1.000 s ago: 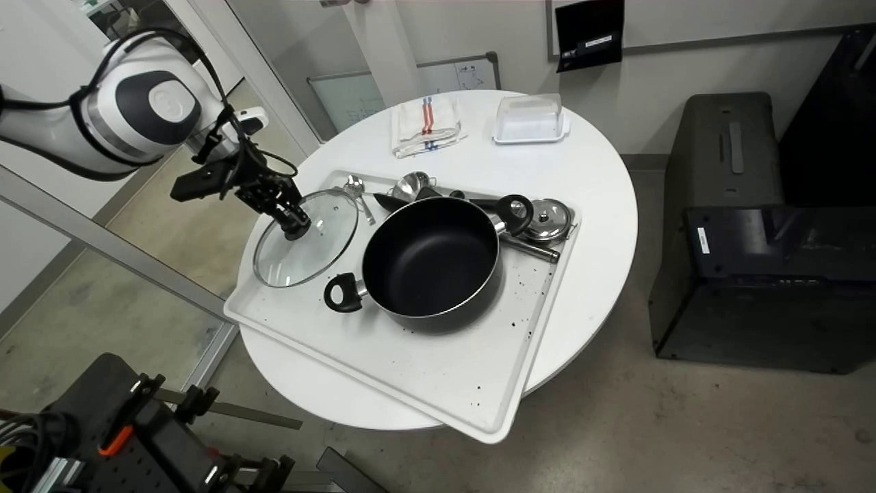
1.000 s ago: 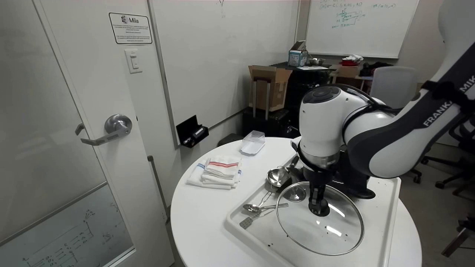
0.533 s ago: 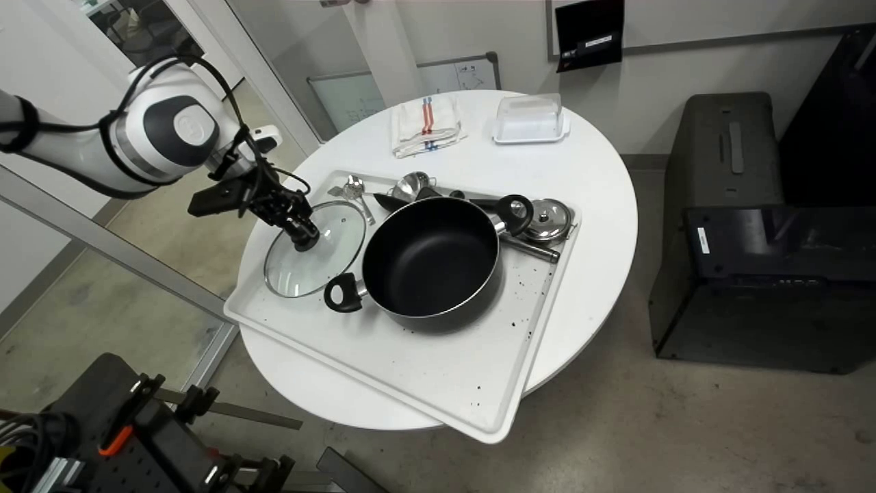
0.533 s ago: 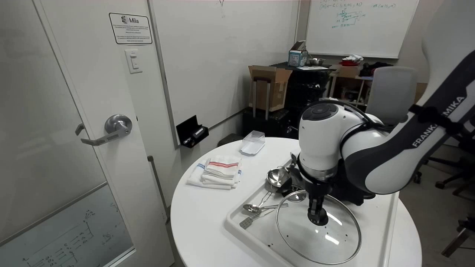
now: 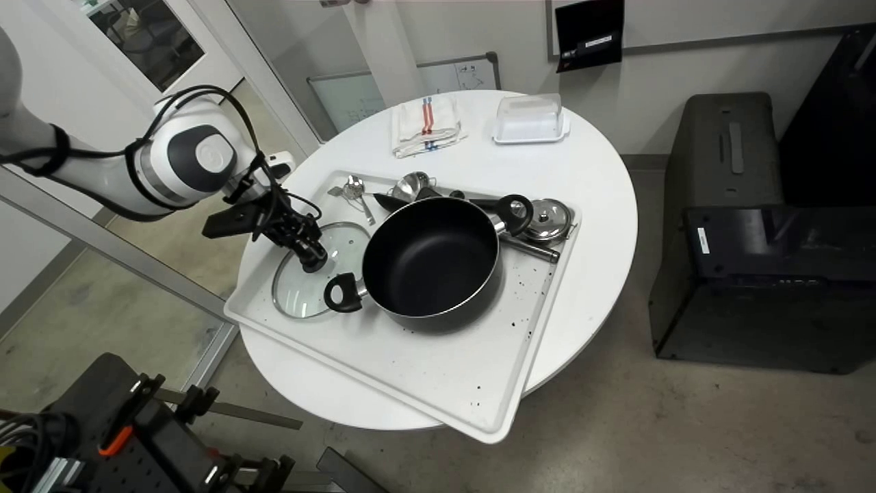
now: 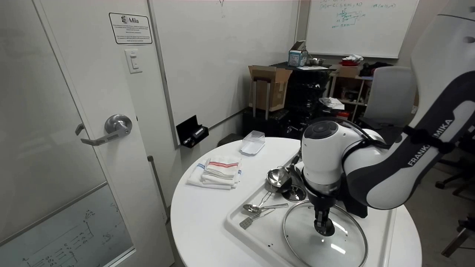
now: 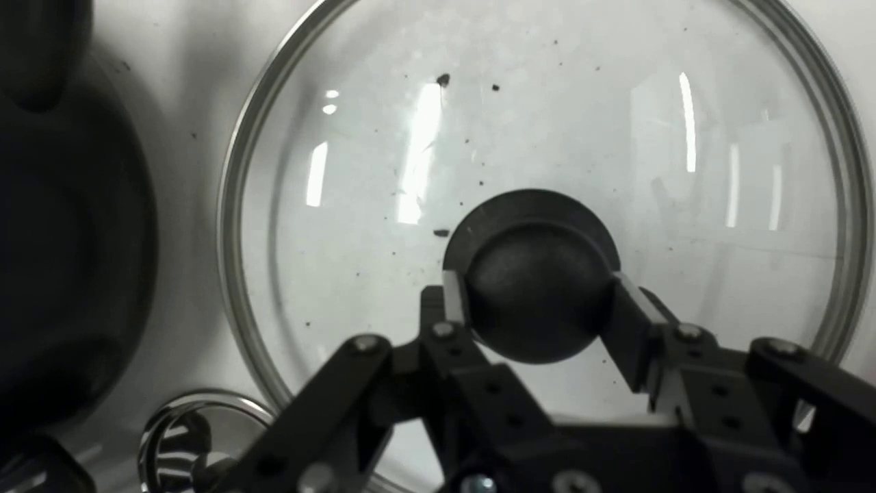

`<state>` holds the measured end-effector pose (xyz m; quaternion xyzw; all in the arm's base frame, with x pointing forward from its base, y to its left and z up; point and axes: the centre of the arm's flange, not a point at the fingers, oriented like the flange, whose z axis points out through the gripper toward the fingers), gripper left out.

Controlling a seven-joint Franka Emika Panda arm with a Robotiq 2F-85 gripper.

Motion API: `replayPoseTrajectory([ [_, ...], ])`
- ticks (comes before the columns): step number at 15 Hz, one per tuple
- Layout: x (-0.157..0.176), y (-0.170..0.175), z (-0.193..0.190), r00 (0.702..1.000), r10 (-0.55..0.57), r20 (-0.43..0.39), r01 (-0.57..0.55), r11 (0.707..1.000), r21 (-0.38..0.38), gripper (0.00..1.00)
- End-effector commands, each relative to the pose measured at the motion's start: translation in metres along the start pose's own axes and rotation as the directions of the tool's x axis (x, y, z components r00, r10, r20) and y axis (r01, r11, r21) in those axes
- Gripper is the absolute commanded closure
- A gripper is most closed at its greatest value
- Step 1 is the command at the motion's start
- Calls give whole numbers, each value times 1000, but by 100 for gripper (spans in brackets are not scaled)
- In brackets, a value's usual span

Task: Remove the glass lid from the black pot and put it on the white tray

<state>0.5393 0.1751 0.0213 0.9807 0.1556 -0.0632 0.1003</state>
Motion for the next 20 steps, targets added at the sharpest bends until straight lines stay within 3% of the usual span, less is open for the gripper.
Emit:
replayPoseTrajectory([
  [1,7,0,-1,1000,-8,-7,8,1000,10,75],
  [4,7,-1,-3,1000,-5,-2,6,1000,14,75],
  [5,6,0,-3,1000,-5,0,5,1000,13,28],
  [10,5,4,-6,1000,1,1,-1,1000,15,0],
  [20,0,14,-16,1000,16,-7,-16,1000,12,0],
])
